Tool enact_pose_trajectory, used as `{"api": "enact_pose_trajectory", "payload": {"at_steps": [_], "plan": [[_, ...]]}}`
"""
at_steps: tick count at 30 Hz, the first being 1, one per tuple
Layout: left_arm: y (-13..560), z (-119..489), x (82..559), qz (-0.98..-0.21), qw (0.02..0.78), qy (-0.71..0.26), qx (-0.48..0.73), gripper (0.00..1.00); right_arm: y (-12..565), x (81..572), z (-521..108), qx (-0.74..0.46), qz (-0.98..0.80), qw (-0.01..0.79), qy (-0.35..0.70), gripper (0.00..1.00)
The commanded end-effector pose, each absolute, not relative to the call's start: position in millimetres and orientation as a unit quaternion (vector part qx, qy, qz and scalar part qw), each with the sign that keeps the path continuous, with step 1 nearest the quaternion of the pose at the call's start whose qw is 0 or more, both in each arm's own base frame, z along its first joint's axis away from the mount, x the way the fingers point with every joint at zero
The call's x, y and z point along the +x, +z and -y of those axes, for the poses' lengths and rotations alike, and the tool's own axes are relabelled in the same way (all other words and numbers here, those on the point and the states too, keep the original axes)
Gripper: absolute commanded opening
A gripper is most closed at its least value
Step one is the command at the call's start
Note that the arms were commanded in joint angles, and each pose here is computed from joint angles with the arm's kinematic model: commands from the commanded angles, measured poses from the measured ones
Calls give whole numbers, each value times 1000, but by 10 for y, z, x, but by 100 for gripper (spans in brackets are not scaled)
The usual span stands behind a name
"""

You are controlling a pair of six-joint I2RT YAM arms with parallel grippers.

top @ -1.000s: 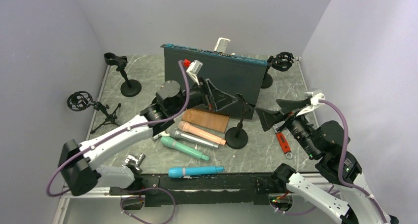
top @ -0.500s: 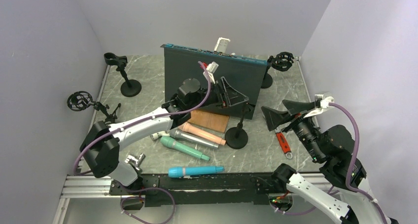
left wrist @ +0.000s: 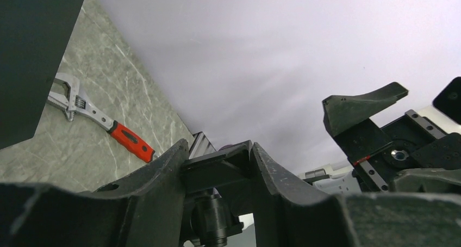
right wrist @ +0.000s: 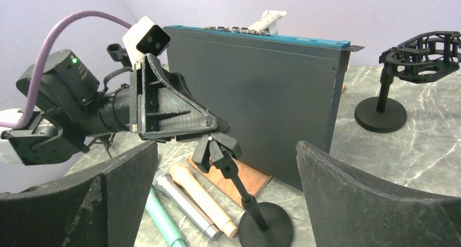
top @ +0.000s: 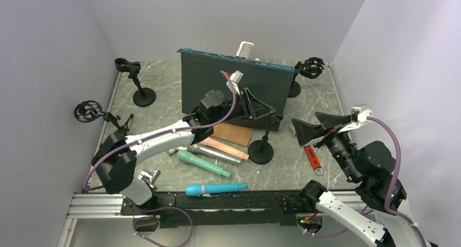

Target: Remove the microphone from the stand

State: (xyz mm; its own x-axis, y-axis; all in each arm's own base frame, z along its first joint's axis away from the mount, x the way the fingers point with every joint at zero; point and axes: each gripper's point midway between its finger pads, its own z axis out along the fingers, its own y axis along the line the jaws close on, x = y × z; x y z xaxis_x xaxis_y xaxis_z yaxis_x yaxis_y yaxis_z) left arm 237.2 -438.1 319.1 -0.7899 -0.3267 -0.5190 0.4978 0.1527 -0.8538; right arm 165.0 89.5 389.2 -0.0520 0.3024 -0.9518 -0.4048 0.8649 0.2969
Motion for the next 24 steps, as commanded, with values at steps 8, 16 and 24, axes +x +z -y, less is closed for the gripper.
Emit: {"api": "enact_pose_trajectory", "payload": {"at_steps": [8, 16, 24], "plan": [[1637, 4424, 2210, -796, 236, -555, 53, 18, 3818, 1671, -844, -22, -684, 686, 249, 100], [1937, 4394, 2309, -796, 280, -527, 102, 37, 3802, 1676, -857, -20, -687, 682, 251, 100], [2819, 4004, 2575, -757, 354, -533, 132, 66, 3801, 1704, -895, -21, -690, 678, 251, 100]]}}
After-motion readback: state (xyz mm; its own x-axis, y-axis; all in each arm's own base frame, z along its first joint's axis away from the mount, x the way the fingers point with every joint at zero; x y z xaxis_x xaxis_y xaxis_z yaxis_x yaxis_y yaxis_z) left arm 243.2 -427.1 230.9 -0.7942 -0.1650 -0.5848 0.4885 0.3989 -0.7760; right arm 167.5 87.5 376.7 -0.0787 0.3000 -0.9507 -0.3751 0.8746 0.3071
